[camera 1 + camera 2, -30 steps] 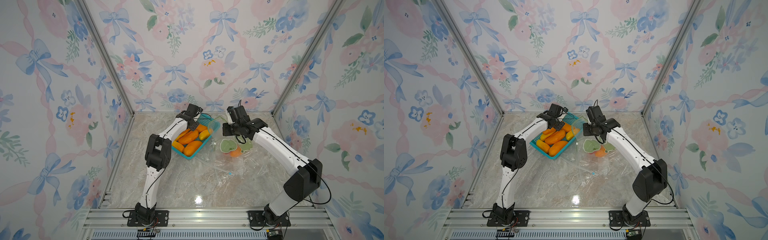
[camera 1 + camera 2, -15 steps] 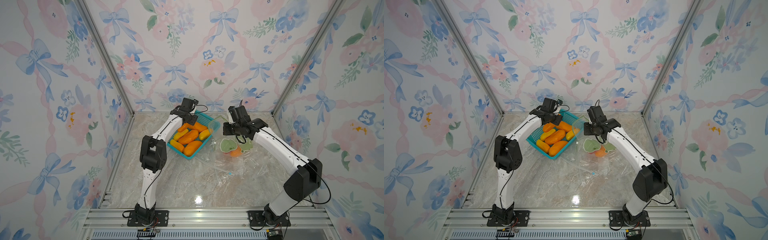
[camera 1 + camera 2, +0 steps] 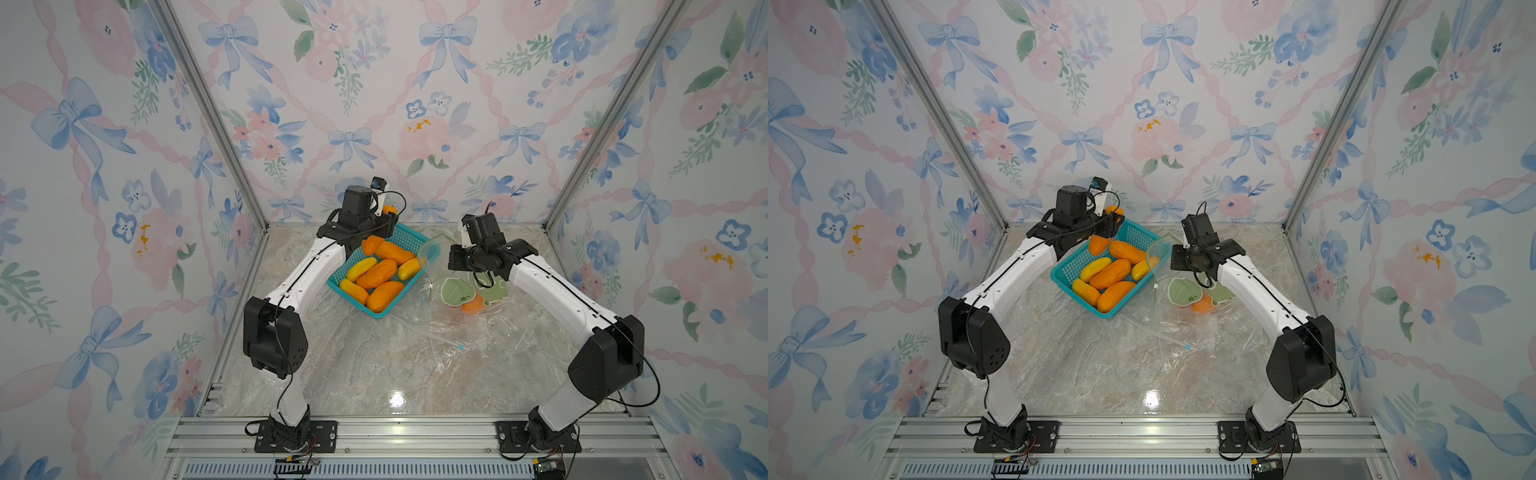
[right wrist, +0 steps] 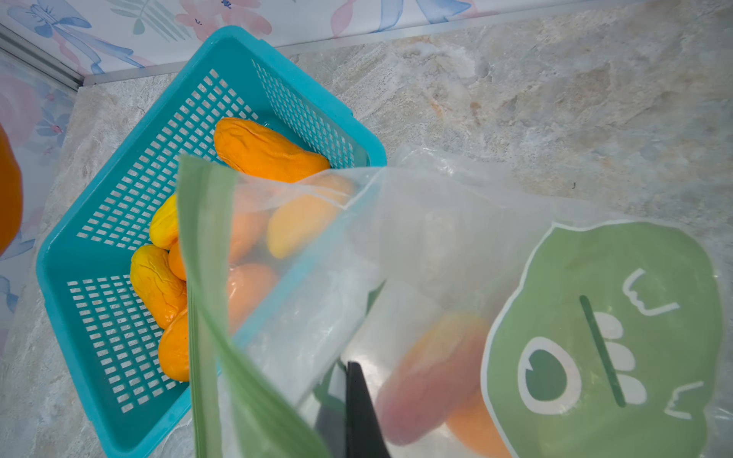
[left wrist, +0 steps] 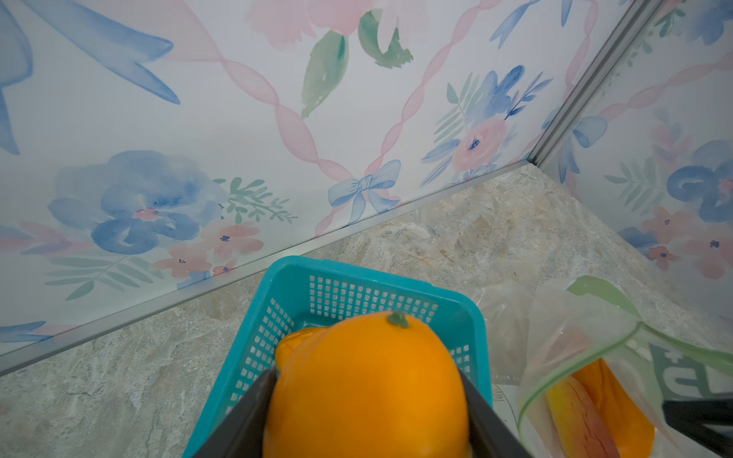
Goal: Place the mango in a zip-top bag and seal the zipper
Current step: Place the mango in the zipper food storage bag.
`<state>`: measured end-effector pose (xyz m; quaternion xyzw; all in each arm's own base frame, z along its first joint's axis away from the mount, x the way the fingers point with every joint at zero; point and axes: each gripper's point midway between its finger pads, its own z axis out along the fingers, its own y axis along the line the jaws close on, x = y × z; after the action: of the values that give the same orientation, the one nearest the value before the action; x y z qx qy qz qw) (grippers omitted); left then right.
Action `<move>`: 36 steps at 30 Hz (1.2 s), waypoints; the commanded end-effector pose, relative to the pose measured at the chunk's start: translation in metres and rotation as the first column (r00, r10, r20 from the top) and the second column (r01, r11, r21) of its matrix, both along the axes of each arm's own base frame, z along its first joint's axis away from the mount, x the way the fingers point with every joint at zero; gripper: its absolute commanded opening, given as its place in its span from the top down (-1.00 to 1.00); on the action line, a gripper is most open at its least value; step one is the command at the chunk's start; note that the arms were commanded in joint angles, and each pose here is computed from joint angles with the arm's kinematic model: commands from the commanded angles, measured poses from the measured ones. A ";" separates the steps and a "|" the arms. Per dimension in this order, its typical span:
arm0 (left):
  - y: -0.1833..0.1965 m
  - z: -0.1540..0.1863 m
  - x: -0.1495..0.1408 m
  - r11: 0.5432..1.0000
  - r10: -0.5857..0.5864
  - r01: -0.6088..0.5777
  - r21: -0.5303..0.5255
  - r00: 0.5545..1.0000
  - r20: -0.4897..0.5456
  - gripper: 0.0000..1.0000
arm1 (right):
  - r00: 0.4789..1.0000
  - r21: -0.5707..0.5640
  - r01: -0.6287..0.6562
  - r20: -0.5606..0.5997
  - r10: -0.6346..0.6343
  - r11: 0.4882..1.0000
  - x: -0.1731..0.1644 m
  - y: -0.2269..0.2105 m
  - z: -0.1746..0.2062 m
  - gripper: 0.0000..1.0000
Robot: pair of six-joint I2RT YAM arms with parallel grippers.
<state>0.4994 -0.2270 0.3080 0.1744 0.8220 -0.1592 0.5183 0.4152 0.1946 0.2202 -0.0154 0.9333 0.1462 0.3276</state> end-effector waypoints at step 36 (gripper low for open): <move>-0.104 0.056 -0.114 0.693 -0.067 0.399 -0.601 0.865 0.497 0.71 | 0.999 0.328 0.028 0.019 -0.036 0.944 0.006 0.004 0.021 0.90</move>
<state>0.3852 -0.3277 0.3474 0.1226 0.5684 -0.4435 0.6820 0.4220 0.2011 0.2246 0.0475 0.9044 0.2744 0.3232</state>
